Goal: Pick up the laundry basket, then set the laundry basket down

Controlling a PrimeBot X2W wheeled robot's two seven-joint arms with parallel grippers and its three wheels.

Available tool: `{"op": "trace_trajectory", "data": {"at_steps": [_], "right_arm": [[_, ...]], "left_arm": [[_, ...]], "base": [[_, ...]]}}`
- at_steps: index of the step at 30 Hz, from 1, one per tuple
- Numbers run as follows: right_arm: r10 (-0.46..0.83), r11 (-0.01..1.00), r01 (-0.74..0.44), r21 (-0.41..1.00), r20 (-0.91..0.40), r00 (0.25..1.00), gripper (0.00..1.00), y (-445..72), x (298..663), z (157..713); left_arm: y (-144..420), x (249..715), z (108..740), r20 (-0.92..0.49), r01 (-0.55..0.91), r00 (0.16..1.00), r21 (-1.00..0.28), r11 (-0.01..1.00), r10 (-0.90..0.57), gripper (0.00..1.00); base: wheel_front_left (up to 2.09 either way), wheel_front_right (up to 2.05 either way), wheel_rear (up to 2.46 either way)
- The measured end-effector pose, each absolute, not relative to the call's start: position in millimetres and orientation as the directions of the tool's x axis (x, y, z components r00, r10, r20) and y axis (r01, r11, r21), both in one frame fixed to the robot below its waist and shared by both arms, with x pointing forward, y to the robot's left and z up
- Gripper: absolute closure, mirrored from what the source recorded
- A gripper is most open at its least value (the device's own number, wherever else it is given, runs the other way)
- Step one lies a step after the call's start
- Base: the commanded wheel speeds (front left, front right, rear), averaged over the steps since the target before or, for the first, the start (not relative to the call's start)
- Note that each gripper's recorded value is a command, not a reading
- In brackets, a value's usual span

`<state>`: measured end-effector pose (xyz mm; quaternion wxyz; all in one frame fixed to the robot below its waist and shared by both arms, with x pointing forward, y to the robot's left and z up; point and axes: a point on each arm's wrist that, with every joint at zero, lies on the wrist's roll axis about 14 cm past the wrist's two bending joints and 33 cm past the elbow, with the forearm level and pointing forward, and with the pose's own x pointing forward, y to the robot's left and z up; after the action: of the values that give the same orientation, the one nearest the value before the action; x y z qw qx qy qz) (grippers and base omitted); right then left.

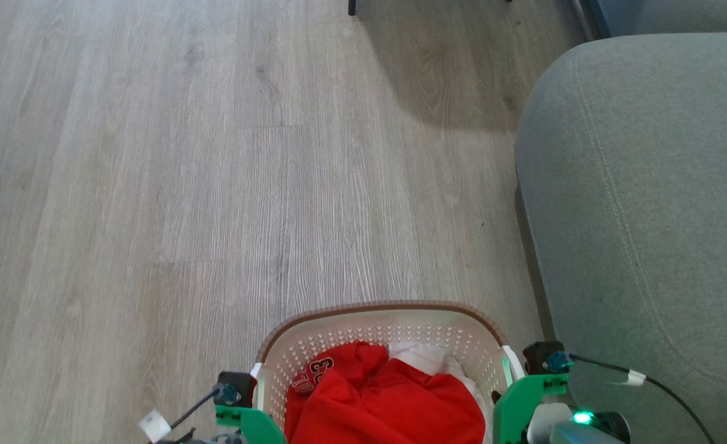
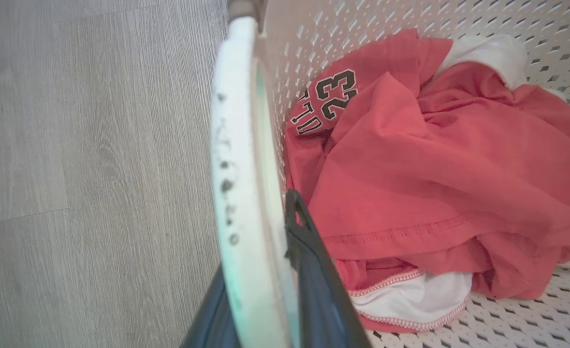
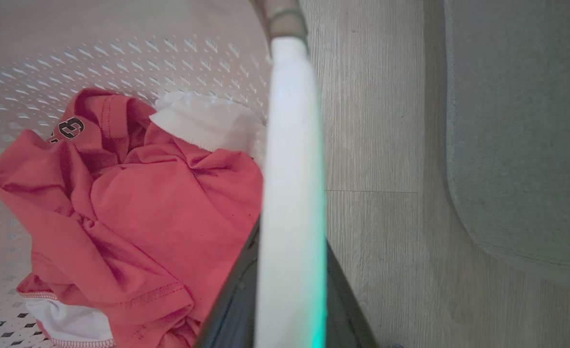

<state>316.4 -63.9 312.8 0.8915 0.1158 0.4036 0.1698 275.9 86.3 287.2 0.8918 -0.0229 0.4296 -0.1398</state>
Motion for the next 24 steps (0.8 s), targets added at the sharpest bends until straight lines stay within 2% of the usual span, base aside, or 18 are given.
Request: {"op": "trace_trajectory", "data": {"at_steps": [24], "right_arm": [[0.402, 0.914, -0.224, 0.337, -0.69, 0.602, 1.0, -62.8, 317.6, 305.9]], "left_arm": [[85.8, 271.9, 278.3, -0.78, 0.214, 0.567, -0.172, 0.962, -0.266, 1.0]], "base": [[0.0, 0.0, 0.0]]}}
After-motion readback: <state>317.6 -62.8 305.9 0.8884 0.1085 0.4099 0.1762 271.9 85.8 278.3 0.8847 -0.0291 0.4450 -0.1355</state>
